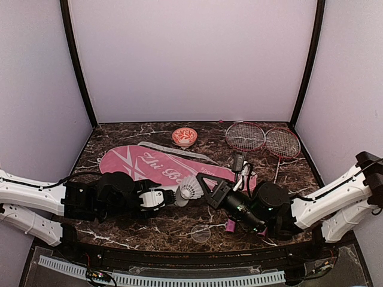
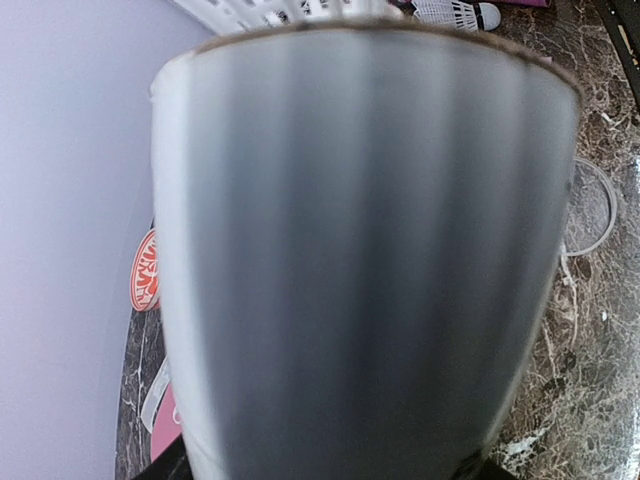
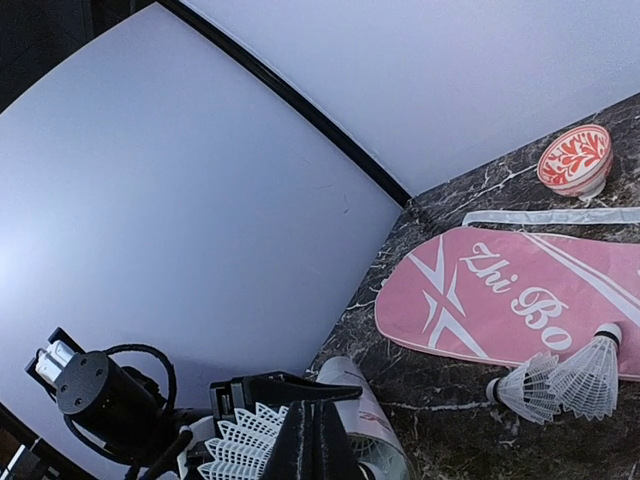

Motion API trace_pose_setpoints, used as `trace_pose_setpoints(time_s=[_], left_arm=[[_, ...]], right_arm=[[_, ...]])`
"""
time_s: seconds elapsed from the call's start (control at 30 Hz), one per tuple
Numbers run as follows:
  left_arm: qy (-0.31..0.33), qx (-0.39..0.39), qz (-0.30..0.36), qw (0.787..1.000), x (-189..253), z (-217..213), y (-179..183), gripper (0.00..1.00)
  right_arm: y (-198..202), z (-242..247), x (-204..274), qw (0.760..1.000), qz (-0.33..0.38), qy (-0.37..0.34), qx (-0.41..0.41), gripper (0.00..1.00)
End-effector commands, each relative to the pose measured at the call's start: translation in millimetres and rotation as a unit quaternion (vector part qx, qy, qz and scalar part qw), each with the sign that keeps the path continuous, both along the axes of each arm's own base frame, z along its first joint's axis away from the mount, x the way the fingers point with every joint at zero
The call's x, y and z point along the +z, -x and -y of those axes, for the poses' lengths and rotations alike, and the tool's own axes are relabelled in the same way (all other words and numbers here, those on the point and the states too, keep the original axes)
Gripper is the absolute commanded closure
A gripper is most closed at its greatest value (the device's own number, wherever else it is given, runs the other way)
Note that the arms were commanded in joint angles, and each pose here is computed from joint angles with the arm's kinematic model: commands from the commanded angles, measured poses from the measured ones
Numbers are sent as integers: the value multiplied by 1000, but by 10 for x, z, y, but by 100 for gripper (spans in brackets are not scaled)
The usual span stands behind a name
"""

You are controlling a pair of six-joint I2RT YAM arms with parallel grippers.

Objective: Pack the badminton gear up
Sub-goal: Place the shuttlecock in the shuttle tube.

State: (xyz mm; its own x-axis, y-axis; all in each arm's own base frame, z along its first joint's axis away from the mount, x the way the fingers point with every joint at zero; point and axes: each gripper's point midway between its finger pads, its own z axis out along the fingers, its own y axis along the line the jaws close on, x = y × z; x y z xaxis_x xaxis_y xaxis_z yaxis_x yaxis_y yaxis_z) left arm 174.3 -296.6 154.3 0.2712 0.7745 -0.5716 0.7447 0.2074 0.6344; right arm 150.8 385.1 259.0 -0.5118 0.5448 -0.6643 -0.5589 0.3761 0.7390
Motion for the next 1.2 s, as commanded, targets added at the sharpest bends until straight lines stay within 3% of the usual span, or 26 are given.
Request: trace_pose_setpoints(time_s=[0.0,0.37,0.73,1.17], left_arm=[[37,0,-5,999,158,90,-8,38],[37,3,-2,999,171,76,-16,38],[36,4,0,999,166,72,-20,38],[34,2,-2,999,150,78,-15,38]], right_arm=[[48,-98,113,999,4,-41,14,100],[115,-181,-319,998,-39,1,43,100],[238,-326,-661,990,-62,96,83,100],[260,-478,-667,982,-55,150,97,100]])
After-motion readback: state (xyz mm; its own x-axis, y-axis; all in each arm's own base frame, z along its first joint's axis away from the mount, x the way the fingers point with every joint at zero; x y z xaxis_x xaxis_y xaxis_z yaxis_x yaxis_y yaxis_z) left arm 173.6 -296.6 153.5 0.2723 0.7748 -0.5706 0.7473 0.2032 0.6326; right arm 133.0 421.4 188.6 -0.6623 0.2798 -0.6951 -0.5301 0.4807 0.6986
